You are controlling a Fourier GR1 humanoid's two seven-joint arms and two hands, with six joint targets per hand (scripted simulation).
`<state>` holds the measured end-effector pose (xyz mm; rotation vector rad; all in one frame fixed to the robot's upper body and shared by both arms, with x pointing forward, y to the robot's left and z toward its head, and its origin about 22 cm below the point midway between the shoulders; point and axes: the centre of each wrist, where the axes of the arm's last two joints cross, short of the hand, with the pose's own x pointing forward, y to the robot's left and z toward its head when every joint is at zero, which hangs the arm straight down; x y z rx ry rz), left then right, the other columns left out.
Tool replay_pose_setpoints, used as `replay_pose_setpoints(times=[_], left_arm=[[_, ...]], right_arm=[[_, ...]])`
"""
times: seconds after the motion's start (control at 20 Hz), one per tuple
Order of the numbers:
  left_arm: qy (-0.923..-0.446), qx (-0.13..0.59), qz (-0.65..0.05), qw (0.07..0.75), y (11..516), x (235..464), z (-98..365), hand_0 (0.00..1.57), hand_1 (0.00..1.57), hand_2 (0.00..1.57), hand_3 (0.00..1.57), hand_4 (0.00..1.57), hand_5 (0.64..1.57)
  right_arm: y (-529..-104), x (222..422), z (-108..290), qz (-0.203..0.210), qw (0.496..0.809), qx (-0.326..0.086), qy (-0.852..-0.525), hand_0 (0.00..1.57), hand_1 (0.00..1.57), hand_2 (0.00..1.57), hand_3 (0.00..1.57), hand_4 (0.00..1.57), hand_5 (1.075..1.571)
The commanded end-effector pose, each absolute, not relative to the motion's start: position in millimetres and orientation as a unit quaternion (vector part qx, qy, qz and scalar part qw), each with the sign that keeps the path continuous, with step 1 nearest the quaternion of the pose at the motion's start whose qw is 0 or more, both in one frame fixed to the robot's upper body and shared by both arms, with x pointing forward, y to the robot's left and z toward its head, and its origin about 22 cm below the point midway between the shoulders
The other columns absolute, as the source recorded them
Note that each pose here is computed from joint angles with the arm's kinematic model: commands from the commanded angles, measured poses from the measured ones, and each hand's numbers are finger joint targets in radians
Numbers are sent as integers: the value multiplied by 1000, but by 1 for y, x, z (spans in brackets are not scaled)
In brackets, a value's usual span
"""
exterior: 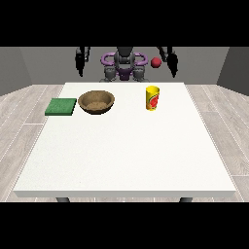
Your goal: Pick the cup and pour the ball into the bowl, then pick the bowl and place it on the pad
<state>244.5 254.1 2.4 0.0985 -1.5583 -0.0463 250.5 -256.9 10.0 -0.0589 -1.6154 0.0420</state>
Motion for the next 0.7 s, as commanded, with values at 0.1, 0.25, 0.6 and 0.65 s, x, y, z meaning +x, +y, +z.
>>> replay_pose_setpoints(times=[0.1, 0.25, 0.6, 0.65], left_arm=[[-713, 51, -31, 698, 261, 247, 27, 0, 0, 0, 0, 664, 1566], [-710, 50, -34, 702, 263, 248, 36, 0, 0, 0, 0, 664, 1566], [-641, -29, 56, 765, 229, 243, 78, 0, 0, 0, 0, 618, 1564], [-634, -20, 67, 771, 225, 240, 76, 0, 0, 0, 0, 601, 1563]], right_arm=[[-265, 251, 32, 30, 687, -40, -725, 0, 0, 0, 0, 875, 1533], [-270, 251, 40, 32, 695, -48, -717, 0, 0, 0, 0, 875, 1533], [-244, 218, 59, -44, 766, 13, -641, 0, 0, 0, 0, 856, 1531], [-255, 214, 71, -34, 769, 3, -639, 0, 0, 0, 0, 823, 1528]])
